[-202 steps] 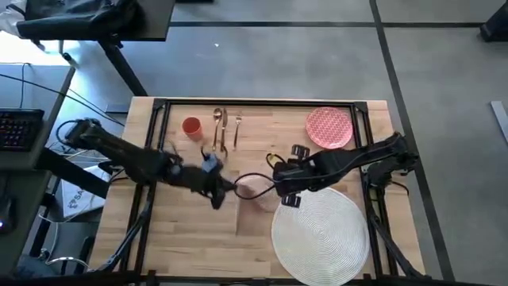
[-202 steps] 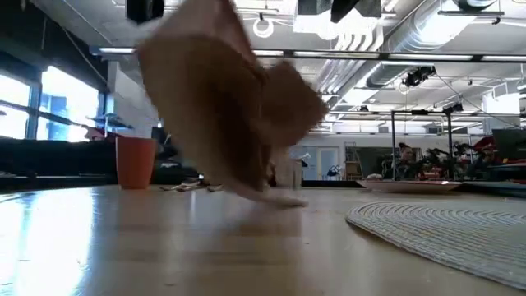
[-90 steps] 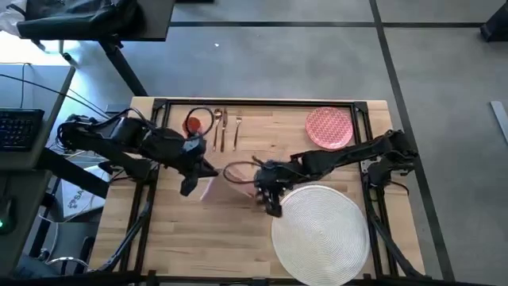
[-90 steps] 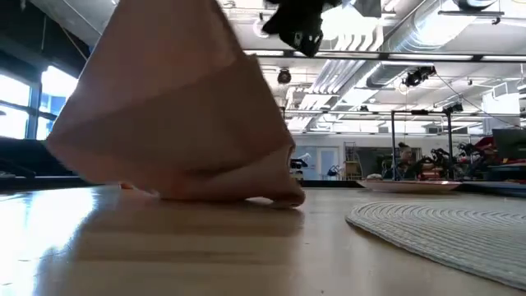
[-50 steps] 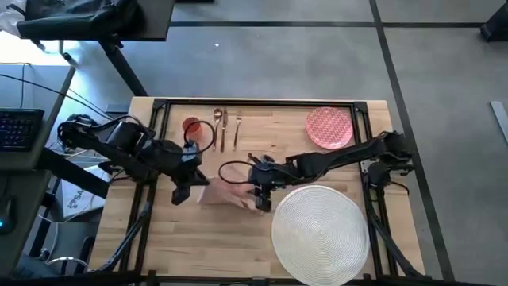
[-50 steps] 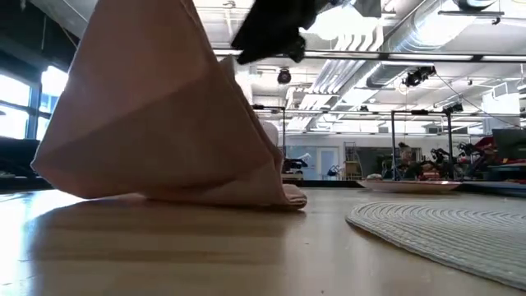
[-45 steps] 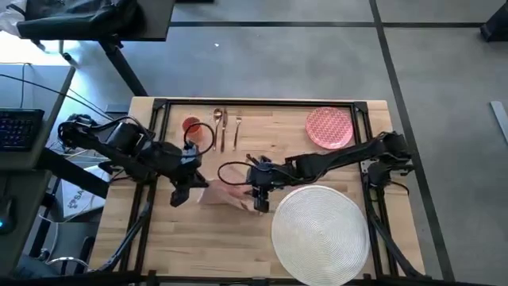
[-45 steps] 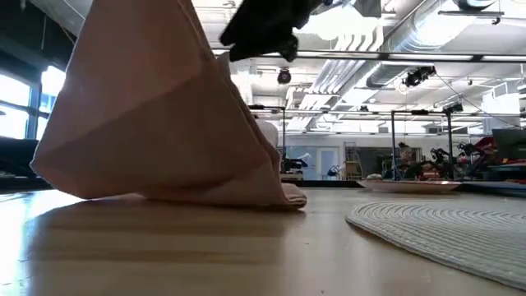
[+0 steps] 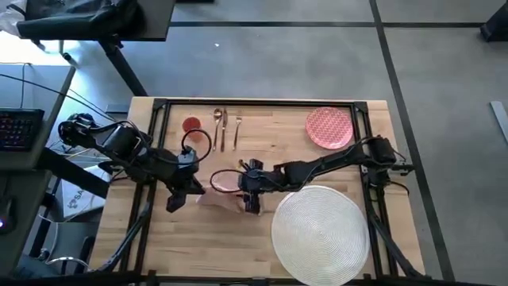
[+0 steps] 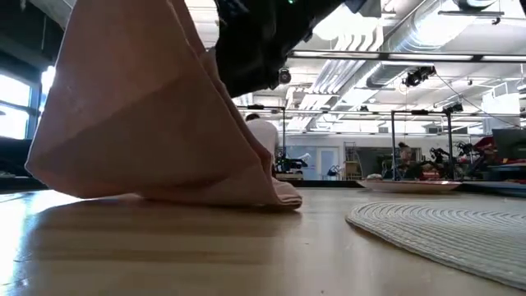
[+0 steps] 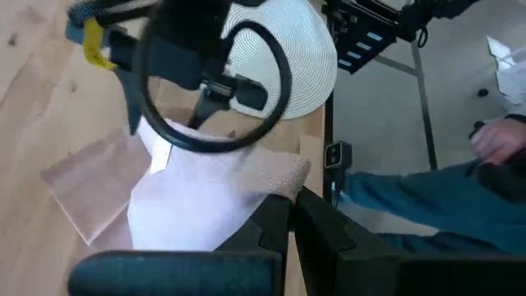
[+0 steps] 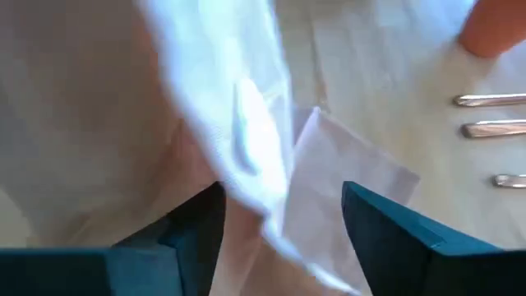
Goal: Set table place
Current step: Fold pink table napkin
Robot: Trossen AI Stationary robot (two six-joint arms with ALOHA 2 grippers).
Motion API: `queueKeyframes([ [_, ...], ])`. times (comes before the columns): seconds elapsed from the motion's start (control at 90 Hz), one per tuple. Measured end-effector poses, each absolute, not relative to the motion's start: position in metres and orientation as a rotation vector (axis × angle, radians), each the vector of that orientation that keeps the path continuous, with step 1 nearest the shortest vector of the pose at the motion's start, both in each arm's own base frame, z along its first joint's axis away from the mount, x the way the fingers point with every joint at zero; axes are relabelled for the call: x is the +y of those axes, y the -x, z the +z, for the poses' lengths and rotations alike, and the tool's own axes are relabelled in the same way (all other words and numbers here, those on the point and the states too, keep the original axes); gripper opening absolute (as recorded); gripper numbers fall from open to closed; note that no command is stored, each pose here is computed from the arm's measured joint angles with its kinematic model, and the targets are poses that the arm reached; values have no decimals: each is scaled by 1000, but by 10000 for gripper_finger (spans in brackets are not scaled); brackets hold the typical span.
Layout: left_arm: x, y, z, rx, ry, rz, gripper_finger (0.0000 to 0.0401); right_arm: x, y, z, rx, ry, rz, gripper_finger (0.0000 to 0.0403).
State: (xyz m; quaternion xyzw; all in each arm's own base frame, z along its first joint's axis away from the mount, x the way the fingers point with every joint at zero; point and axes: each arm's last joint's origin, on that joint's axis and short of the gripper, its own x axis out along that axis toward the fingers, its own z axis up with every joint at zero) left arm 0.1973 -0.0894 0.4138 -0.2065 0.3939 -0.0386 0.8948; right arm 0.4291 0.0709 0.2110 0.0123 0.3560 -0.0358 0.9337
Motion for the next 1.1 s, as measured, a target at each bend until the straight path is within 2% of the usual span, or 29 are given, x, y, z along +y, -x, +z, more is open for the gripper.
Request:
queueKeyframes([
  [0.111,-91,-197,414,817,425,-87,0,61,-432,205,741,-21,-93,142],
  [0.244,-92,-197,415,799,418,-78,0,51,-433,200,766,-57,-122,38],
  [0.3,-91,-197,418,784,405,-72,0,47,-431,203,791,-59,-161,13],
  [0.4,-87,-194,433,705,372,-51,0,40,-424,234,792,-16,-293,4],
  [0.622,-63,-177,490,425,224,97,0,24,-386,355,720,205,-493,0],
  [0.733,-53,-167,511,347,157,137,0,22,-361,409,729,277,-568,0],
  [0.856,-46,-161,515,366,109,157,0,23,-344,433,771,201,-459,0],
  [1.022,-44,-159,497,539,118,199,0,36,-338,429,879,78,-189,0],
  [1.1,-47,-158,493,593,154,162,0,44,-337,429,895,16,-57,0],
])
